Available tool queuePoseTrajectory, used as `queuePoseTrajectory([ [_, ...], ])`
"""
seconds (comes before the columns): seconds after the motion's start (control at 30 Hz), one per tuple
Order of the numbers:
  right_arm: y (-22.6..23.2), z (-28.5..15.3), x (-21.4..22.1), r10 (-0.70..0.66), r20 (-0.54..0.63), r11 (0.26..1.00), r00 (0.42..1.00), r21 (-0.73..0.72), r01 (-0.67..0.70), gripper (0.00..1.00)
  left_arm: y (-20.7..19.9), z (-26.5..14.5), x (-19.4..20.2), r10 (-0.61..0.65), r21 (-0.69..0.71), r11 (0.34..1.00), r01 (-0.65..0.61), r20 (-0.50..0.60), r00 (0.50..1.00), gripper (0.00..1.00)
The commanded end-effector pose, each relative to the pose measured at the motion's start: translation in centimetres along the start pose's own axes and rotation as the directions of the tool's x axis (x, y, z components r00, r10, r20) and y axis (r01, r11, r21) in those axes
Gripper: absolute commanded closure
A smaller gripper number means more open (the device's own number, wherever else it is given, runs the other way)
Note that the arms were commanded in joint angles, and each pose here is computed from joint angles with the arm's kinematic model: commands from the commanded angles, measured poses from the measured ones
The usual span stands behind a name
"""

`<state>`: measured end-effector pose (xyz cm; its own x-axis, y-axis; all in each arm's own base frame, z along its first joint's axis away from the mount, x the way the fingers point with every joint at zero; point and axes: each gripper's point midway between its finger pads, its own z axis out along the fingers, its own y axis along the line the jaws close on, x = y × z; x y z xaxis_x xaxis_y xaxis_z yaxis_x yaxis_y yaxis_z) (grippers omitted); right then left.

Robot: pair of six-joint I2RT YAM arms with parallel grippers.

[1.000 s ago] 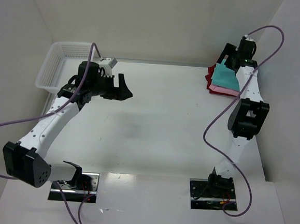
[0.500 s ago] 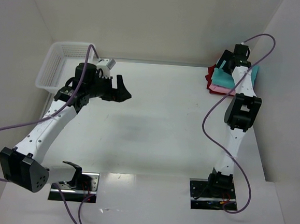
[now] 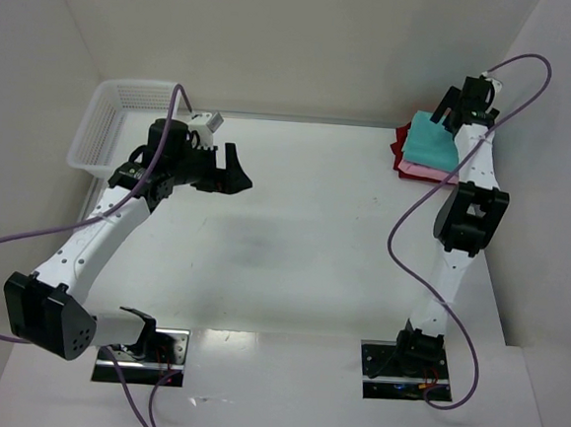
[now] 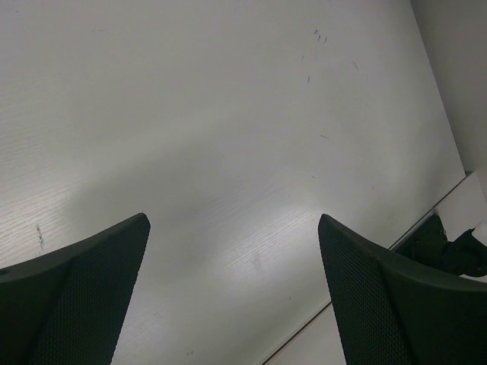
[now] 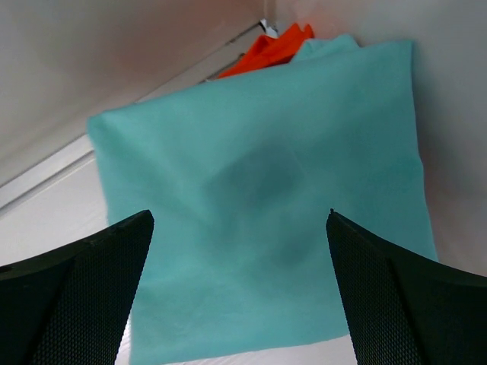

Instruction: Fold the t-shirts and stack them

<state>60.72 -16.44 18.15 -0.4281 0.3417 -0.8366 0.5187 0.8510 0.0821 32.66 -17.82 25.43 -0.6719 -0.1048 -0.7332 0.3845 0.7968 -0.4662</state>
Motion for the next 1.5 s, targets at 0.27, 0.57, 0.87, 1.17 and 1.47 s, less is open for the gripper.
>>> queuePoseTrajectory([
  [0.27,-1.6,6.4,5.7,-0.041,-0.093,0.996,0.995,0.075,0.048,0.00,-2.0,-2.8,-1.8,0.077,0.046,0.996,-0.081,0.080,0.994,0.01],
  [0.57,0.8,-5.3,-5.7,0.079,0.123,0.993,0.989,-0.098,-0.067,0.00,-2.6,-5.0,-1.8,0.101,0.035,0.994,-0.107,0.146,0.984,0.01],
  [0.87,2.7,-26.8,-9.2,0.254,0.209,0.875,0.944,-0.467,-0.132,0.00,-4.0,-8.8,-3.3,0.158,0.016,0.985,-0.170,0.292,0.943,0.01],
  [1.17,-1.3,-34.0,0.5,0.229,0.125,0.886,0.965,-0.438,-0.154,0.00,-4.4,-10.5,-4.0,0.206,-0.010,0.976,-0.216,0.350,0.914,0.01],
  [1.47,-4.5,-31.2,6.4,0.188,0.079,0.944,0.979,-0.289,-0.158,0.00,-3.4,-9.7,-2.3,0.180,-0.025,0.983,-0.181,0.314,0.932,0.01],
])
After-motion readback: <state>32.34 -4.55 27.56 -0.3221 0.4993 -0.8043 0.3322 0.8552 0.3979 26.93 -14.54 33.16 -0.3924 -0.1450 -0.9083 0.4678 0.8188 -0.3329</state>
